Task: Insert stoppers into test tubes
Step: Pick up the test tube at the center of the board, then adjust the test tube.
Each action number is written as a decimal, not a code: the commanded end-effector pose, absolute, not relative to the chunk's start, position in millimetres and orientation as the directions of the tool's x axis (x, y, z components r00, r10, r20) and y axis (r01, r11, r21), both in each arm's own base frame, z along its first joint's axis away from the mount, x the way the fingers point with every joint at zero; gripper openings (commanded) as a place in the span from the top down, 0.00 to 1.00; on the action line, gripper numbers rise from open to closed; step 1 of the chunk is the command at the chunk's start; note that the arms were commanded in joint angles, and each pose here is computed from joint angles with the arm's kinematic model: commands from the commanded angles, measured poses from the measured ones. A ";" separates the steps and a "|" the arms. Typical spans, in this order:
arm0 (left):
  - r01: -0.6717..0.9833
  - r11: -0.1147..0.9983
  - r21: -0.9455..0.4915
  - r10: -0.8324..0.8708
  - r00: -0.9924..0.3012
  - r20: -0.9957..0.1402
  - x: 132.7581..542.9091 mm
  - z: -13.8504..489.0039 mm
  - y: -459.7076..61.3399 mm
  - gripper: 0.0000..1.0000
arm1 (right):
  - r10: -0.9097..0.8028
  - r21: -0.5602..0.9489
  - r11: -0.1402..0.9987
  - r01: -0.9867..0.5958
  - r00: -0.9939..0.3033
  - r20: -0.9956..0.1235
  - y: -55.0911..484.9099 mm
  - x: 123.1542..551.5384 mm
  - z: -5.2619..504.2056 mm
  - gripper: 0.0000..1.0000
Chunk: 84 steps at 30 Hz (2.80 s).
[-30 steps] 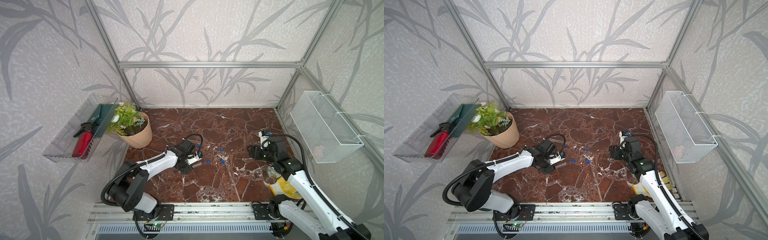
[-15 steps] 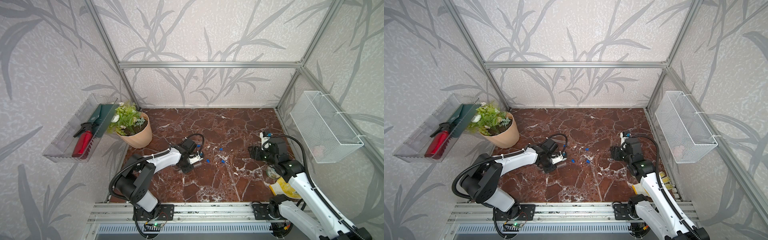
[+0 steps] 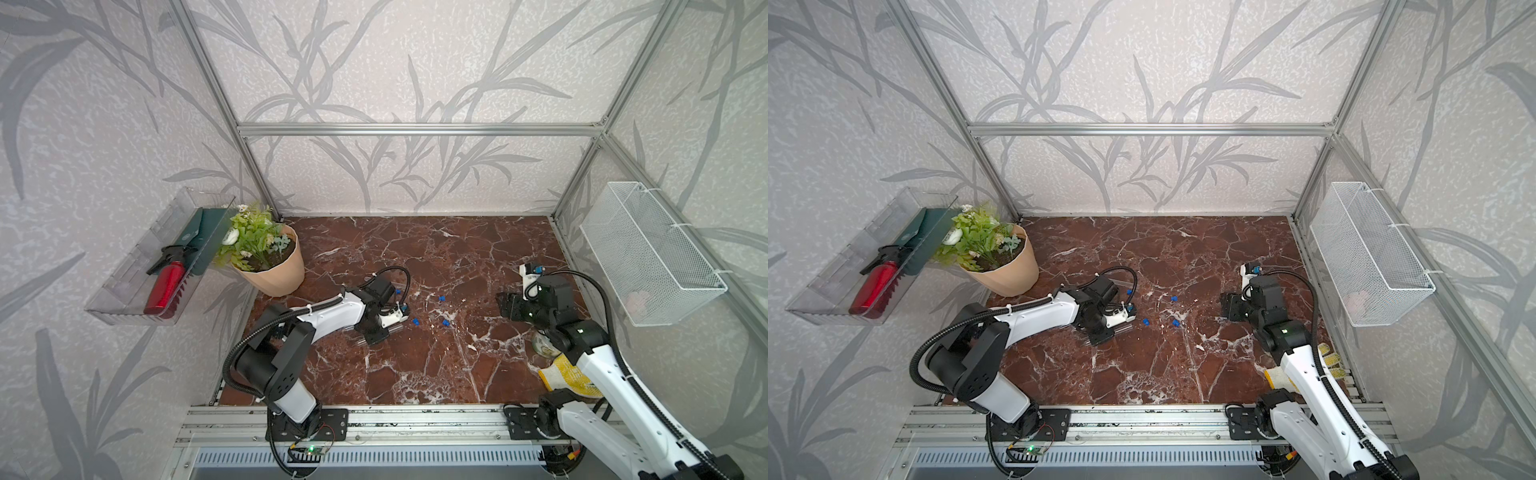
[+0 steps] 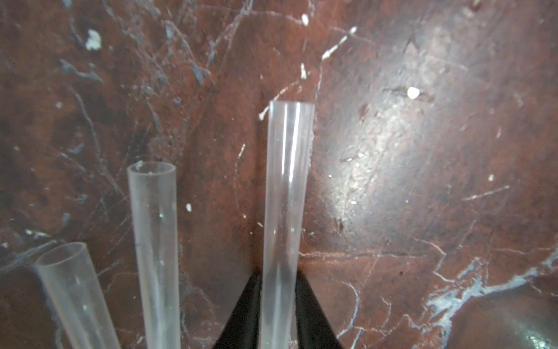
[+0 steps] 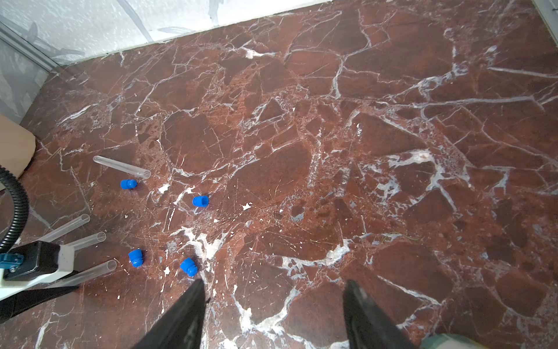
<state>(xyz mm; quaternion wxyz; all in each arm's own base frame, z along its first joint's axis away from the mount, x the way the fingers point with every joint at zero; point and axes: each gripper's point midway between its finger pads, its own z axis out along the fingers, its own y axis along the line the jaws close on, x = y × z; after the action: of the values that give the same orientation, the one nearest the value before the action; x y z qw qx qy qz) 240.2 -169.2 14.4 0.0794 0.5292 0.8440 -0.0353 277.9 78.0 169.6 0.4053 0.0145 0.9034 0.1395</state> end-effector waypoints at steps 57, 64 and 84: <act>0.933 0.340 0.117 0.706 -0.171 -0.688 227.4 100.2 -219.1 0.90 | -0.106 0.801 0.560 -0.210 -0.978 -0.182 341.1 231.1 151.0 0.33; 0.932 0.339 0.127 0.701 -0.161 -0.695 226.6 103.5 -218.3 0.90 | -0.112 0.808 0.556 -0.195 -0.981 -0.160 347.4 234.2 144.8 0.40; 0.932 0.330 0.152 0.711 -0.139 -0.689 226.4 102.7 -216.0 0.90 | -0.125 0.838 0.515 -0.182 -0.983 -0.137 360.4 237.6 141.4 0.62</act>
<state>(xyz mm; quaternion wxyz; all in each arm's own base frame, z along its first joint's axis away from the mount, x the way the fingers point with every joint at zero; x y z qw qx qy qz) 227.1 -214.3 98.3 0.3359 0.5422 0.7531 -0.1612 234.3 350.5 126.8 0.0225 -0.0758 0.8810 0.4664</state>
